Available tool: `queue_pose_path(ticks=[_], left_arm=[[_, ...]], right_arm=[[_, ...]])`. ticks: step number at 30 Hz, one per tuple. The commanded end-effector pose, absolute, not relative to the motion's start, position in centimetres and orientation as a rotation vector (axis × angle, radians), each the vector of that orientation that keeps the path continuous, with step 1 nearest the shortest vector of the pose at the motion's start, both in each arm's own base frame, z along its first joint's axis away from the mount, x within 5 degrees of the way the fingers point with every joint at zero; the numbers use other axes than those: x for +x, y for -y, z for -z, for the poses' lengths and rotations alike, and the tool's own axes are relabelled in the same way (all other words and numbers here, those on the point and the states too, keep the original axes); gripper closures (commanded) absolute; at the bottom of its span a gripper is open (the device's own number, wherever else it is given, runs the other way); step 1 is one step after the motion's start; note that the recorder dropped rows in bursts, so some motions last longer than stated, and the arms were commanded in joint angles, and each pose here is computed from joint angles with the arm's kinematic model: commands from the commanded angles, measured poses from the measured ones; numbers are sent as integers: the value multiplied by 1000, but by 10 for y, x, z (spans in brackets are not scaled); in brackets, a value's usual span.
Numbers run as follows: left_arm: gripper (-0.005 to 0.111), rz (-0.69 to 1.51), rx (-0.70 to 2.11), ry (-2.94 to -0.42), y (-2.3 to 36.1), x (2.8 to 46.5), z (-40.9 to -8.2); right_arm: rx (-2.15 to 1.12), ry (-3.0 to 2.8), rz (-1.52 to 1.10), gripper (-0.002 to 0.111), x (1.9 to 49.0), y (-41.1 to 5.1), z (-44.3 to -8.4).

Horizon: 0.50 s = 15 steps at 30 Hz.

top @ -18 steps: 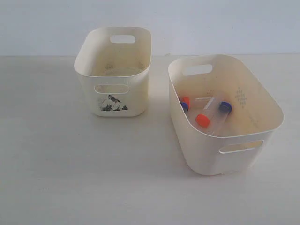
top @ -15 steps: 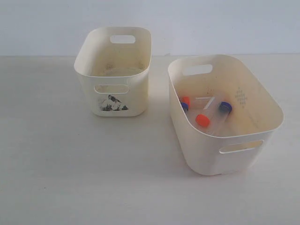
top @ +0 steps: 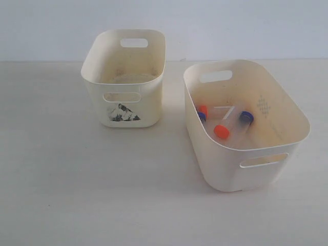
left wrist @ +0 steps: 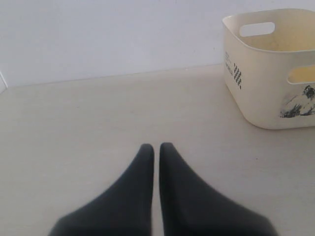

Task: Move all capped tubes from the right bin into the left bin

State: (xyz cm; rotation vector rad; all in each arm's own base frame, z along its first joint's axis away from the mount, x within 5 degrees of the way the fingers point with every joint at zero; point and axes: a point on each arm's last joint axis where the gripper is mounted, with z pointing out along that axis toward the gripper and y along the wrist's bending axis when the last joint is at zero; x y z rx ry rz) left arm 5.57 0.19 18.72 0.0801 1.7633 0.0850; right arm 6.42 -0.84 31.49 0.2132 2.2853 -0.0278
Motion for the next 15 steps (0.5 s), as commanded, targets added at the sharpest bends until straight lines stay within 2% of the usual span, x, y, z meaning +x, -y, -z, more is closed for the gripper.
queue_pose_path(ticks=[1,8,13,15], left_arm=[[102,-66,62,-1749,-2,56,-189],[102,-66,62,-1749,-2,56,-189],[102,-66,62,-1749,-2,56,-189],[102,-66,62,-1749,-2,56,-189]], right_arm=[[62,-2329,4,107,74,2,-321],[-289,-2227,-513,104,136,-51,-343],[-307,-2326,-508,79,203,-75,-337],[-240,-2385,-510,73,232,-83,-329]])
